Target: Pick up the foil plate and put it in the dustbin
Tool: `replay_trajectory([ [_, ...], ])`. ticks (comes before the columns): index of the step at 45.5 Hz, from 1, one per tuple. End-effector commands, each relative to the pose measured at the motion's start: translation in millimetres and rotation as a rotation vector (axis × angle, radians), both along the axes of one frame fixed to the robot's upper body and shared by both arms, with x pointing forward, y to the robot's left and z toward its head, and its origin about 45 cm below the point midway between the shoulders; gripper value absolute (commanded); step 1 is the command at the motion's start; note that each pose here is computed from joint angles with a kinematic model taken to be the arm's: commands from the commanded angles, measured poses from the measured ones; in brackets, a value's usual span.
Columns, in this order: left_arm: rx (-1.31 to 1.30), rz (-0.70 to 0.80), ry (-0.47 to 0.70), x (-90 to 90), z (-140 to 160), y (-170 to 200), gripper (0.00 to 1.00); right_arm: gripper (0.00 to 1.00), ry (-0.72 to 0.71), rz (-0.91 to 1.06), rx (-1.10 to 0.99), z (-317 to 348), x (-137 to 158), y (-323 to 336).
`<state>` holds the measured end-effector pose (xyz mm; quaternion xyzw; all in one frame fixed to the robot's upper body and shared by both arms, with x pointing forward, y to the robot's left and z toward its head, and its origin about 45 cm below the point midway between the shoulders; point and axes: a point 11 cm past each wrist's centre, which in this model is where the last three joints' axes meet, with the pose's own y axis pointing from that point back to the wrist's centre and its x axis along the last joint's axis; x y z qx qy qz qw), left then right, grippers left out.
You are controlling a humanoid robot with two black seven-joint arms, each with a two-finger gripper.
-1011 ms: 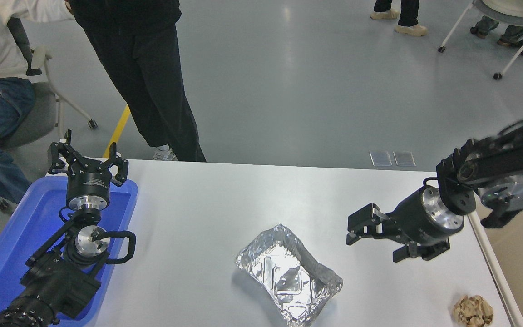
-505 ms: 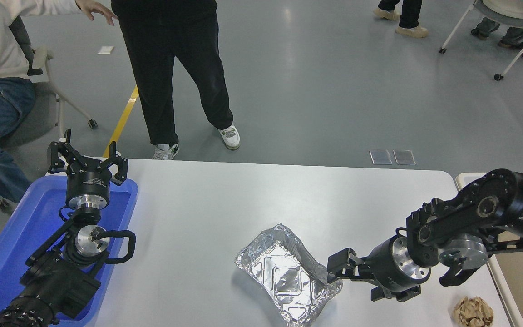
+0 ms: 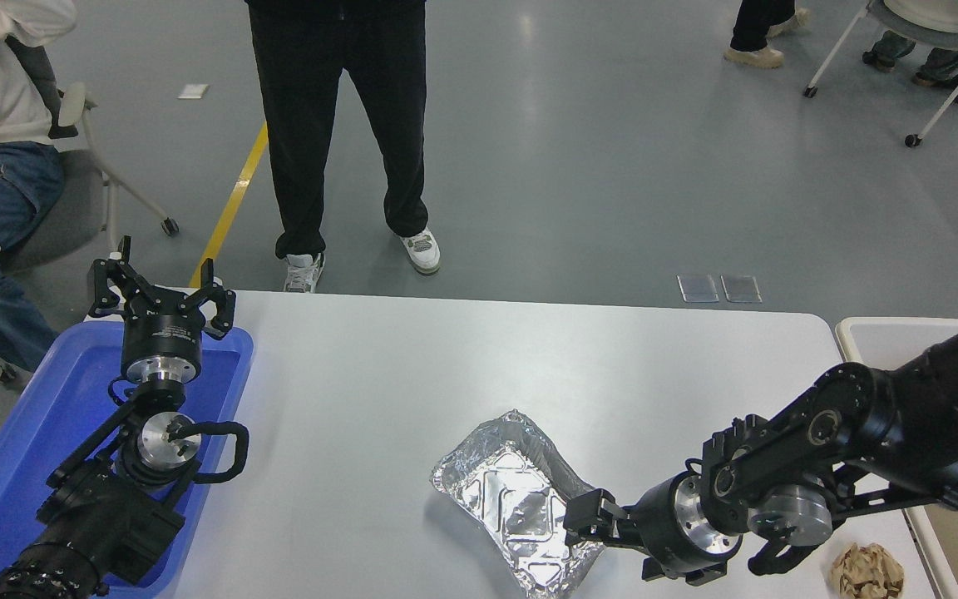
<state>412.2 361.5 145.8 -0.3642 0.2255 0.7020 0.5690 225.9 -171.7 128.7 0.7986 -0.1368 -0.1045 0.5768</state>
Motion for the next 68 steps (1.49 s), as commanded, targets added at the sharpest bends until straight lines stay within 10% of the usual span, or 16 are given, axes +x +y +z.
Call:
replay_trajectory([
  [1, 0.000, 0.000, 0.000, 0.0, 0, 0, 0.99, 1.00, -0.020, -0.048, -0.001, -16, -3, 7],
  [55, 0.000, 0.001, 0.001, 0.0, 0, 0, 0.99, 0.97, -0.041, -0.062, -0.026, -55, -2, 9],
  [68, 0.000, 0.000, 0.000, 0.0, 0, 0, 0.99, 0.81, -0.049, -0.063, -0.030, -60, 0, 9],
])
